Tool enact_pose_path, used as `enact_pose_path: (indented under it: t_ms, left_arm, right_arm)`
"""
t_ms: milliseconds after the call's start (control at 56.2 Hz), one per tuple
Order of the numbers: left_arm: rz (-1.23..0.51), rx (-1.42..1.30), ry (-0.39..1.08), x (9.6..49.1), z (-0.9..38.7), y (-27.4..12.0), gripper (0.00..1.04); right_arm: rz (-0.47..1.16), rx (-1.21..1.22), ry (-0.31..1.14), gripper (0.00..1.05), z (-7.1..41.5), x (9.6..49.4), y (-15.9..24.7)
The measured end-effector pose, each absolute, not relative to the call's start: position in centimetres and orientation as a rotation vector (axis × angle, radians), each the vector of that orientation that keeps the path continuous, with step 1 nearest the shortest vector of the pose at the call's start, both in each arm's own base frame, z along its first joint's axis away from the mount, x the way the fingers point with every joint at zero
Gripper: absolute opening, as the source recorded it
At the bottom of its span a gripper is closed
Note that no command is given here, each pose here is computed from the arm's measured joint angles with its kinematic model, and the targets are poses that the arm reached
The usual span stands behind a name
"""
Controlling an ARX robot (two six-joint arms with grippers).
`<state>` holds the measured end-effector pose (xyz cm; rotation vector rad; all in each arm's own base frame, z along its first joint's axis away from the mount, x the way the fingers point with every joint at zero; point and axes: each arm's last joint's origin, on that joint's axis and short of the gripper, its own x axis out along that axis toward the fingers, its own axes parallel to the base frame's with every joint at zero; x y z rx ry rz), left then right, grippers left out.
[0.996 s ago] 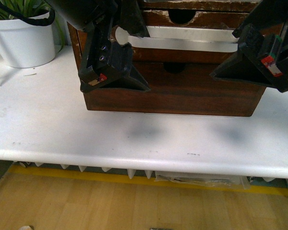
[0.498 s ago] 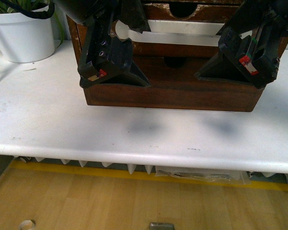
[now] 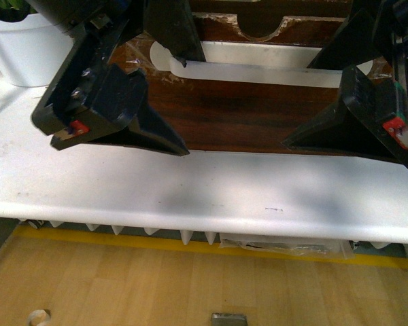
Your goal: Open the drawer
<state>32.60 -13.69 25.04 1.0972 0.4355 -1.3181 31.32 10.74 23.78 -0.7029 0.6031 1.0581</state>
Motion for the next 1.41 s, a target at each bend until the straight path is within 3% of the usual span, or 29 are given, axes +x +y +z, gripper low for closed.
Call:
enact_pose_path:
  t_ms: [445,694,996,1406]
  left_arm:
    - [-1.372,1.099,0.422,28.6,24.9,-12.1,0.99]
    - [-1.283,1.046,0.275,28.0,25.5,-11.4,0.99]
    - [-1.036,0.889,0.058,26.1,27.8,-9.5,0.99]
    - [-0.349,0.533,-0.007,21.4,25.4,-2.6,0.99]
  right_arm:
    - [1.108,-0.690,0.624,0.96,24.0,27.6,10.9]
    - [1.076,-0.688,0.554,0.96,24.7,26.9,10.6]
    - [0.860,-0.590,0.351,0.96,27.2,24.4,7.3]
    - [0.332,-0.338,0.120,0.96,25.9,17.8,3.3]
